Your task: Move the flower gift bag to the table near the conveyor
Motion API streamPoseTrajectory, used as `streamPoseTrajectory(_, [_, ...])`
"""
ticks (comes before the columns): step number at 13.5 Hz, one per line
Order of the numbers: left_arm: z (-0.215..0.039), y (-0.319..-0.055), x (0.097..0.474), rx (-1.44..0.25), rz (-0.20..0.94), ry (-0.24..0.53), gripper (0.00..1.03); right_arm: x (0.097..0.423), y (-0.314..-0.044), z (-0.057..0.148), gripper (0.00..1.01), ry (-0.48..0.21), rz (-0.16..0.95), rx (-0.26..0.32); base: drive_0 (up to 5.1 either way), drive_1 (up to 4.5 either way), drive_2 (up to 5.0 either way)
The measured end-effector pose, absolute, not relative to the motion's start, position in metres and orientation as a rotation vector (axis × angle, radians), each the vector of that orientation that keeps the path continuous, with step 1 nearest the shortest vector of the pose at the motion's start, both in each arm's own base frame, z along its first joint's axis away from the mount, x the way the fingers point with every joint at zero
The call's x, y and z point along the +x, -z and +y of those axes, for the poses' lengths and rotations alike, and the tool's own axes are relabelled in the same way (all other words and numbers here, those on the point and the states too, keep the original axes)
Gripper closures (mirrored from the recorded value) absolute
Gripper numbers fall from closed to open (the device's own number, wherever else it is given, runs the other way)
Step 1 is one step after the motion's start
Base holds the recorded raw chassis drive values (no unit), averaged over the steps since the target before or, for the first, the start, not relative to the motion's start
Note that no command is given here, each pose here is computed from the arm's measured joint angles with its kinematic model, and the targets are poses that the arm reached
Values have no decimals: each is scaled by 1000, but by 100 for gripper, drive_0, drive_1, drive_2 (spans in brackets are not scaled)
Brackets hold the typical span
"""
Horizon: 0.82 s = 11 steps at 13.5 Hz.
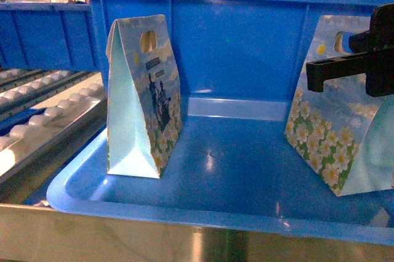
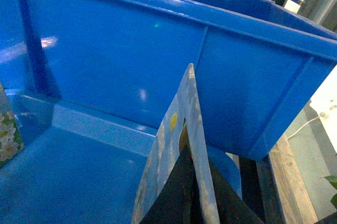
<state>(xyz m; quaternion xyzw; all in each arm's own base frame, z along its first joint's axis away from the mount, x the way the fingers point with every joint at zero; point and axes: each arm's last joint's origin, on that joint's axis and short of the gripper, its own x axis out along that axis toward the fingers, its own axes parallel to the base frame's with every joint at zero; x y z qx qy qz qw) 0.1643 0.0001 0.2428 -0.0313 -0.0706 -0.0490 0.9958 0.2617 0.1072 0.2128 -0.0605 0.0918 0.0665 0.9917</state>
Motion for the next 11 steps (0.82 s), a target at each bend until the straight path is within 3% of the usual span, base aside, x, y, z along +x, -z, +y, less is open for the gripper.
streamPoseTrajectory(5, [0,-243,164,-63,-141,98,5,250,-247,89,99,-85,27,-137,0,0,0])
streamPoseTrajectory(11, [0,-243,164,-63,-141,99,5,217,-302,48,99,-45,-202,-88,0,0,0])
